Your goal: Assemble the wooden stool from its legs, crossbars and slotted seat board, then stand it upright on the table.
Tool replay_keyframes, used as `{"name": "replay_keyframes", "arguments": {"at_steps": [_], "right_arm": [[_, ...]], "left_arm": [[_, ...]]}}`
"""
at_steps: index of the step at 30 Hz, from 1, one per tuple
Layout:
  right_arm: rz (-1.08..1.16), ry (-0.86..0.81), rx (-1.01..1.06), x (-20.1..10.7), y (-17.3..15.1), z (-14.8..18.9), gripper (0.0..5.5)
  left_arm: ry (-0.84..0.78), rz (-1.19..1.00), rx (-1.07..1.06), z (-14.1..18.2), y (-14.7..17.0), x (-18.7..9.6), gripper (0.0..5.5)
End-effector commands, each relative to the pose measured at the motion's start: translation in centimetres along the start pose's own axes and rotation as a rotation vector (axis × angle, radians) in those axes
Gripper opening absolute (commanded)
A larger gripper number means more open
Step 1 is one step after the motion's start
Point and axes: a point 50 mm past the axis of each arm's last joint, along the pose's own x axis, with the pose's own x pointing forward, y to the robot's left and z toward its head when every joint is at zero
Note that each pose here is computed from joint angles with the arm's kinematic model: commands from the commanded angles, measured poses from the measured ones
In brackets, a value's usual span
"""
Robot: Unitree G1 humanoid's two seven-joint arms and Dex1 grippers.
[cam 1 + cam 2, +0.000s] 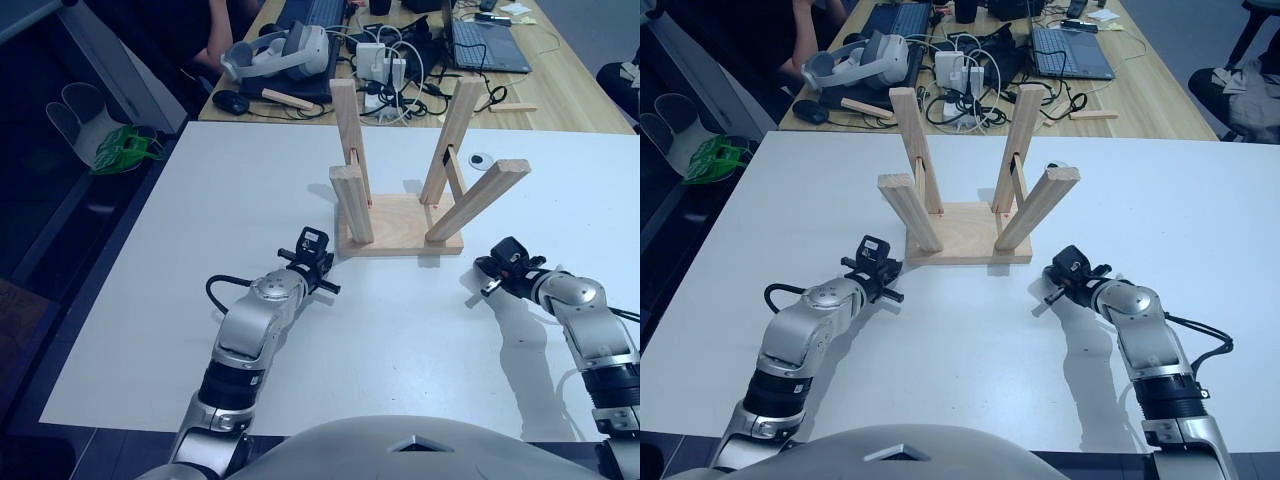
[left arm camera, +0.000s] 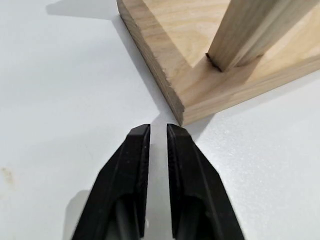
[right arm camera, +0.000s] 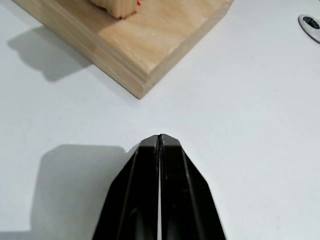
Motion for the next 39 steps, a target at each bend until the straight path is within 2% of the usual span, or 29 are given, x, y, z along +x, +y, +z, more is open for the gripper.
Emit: {"name": "replay_keyframes", "arguments": {"at_steps": [1,17,22,30,35,39], "right_arm": [[-0.038,0.018,-0.042,0.5,-0.8,1.2,0.0],[-0.002,0.159,-0.012,3.2,-0.3,2.0,0.0],[0.063,0.102,-0.021,4.1,0.5,3.2,0.0],[0.145,0.042,-0.013,3.6,1.2,3.4,0.0],[0.285,-0.097,-0.007,2.7,2.5,4.0,0.0],[0.317,-0.127,0.012,2.1,2.5,3.4,0.0]], "left_arm": [[-0.003,0.041,0.034,0.4,0.1,0.6,0.02],[0.018,0.0,0.035,0.8,-0.6,2.0,0.02],[0.011,-0.026,0.041,0.9,-0.7,2.1,0.02],[0.018,-0.094,0.031,0.8,-1.3,2.3,0.02],[-0.022,-0.193,-0.036,1.1,-1.7,1.9,0.02],[-0.035,-0.261,-0.051,1.0,-2.1,1.5,0.02]]}}
